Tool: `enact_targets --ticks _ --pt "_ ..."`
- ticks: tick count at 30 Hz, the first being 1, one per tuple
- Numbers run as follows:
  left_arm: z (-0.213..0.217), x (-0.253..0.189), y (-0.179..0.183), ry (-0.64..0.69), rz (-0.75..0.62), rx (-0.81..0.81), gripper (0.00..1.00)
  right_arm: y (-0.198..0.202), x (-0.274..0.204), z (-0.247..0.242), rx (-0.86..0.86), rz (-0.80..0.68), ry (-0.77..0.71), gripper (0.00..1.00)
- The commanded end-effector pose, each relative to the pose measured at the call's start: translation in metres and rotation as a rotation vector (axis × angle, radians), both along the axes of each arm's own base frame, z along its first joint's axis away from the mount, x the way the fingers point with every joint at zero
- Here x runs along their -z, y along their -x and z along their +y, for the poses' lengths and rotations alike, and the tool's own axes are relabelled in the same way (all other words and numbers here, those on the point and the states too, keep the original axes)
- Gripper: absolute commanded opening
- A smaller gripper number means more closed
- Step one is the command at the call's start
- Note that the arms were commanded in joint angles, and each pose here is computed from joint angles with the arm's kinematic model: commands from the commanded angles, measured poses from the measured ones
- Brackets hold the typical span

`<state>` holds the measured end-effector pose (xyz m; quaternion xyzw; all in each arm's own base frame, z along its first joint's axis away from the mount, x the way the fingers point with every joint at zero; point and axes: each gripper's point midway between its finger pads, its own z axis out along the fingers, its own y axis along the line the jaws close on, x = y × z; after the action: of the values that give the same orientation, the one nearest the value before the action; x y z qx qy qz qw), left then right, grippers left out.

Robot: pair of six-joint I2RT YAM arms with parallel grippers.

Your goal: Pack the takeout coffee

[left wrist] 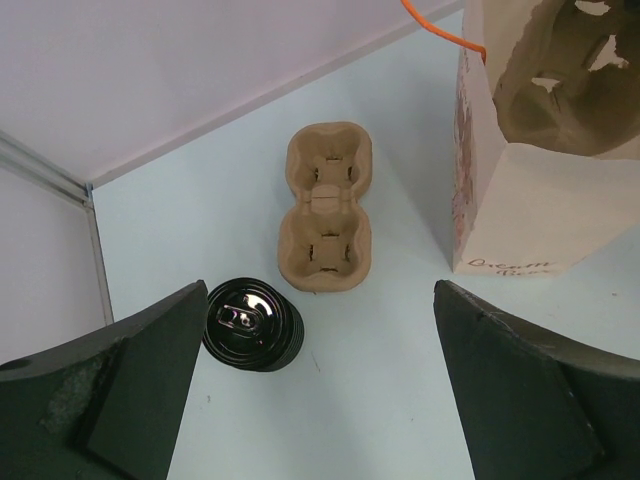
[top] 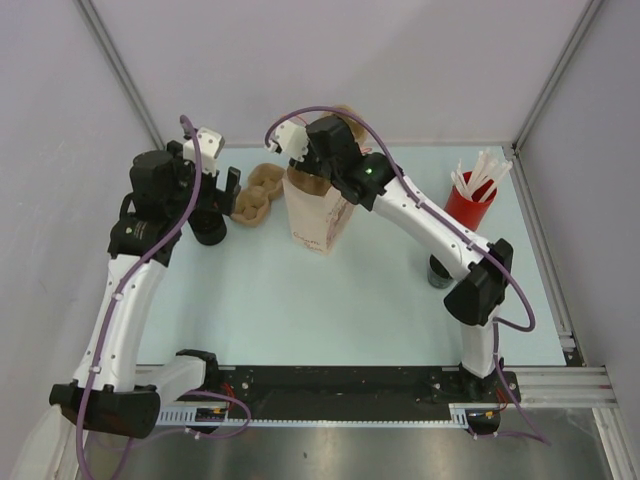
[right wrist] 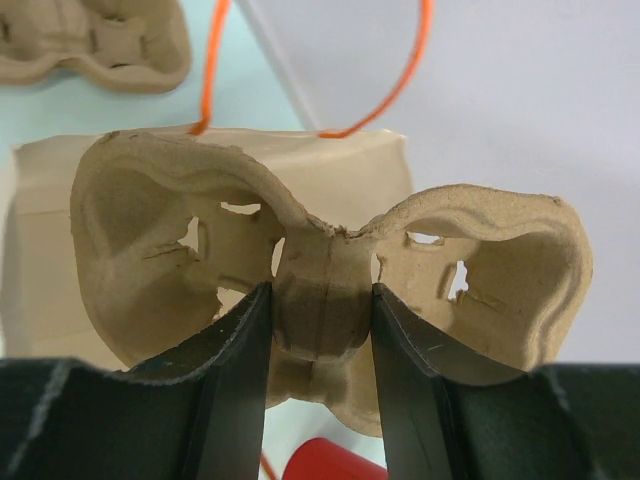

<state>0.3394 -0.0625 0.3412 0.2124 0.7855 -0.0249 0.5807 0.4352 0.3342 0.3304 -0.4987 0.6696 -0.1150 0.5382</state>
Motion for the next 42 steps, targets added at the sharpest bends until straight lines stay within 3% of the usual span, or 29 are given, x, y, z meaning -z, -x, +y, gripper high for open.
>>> enact_targets --ticks 1,13,22,33,42 --pt "0.005 -0.009 0.002 0.021 -0.038 -0.022 0.99 0.010 -0.001 0.012 -0.045 0.079 -0.032 0.39" --pt "0.004 -0.012 0.007 0.030 -0.052 -0.019 1.00 0.002 0.024 0.014 -0.073 0.268 -0.138 0.38" --pt "-0.009 -0.032 -0.017 0.047 -0.054 0.038 0.99 0.002 0.034 0.000 -0.111 0.390 -0.224 0.39" --pt "-0.035 -0.048 -0.064 0.139 -0.044 0.118 0.99 -0.001 0.013 0.012 -0.182 0.273 -0.184 0.39" --pt "-0.064 -0.046 -0.102 0.252 0.000 0.214 0.99 0.004 0.011 0.024 -0.217 0.278 -0.204 0.39"
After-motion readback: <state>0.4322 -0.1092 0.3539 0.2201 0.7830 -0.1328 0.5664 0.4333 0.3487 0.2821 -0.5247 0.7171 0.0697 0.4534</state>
